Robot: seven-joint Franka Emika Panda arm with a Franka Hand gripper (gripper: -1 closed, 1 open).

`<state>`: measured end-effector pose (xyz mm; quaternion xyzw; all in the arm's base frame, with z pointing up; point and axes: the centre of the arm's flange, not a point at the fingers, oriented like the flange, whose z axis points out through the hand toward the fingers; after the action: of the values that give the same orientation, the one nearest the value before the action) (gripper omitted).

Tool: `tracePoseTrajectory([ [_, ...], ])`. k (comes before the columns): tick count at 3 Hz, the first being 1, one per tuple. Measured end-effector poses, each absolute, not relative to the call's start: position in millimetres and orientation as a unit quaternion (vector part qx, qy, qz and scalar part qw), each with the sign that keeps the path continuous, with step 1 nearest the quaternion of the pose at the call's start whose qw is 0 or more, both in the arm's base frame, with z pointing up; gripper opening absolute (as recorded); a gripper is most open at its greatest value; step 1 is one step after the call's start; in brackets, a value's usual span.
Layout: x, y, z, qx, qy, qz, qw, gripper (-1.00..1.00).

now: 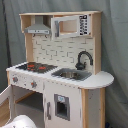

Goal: Play with the kitchen

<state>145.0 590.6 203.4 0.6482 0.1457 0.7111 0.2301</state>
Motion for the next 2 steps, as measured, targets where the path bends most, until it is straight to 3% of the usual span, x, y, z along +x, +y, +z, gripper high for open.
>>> tracePoseTrajectory([
  [2, 148, 536, 199, 0.662, 0.096, 0.698, 0.256, 1.0],
])
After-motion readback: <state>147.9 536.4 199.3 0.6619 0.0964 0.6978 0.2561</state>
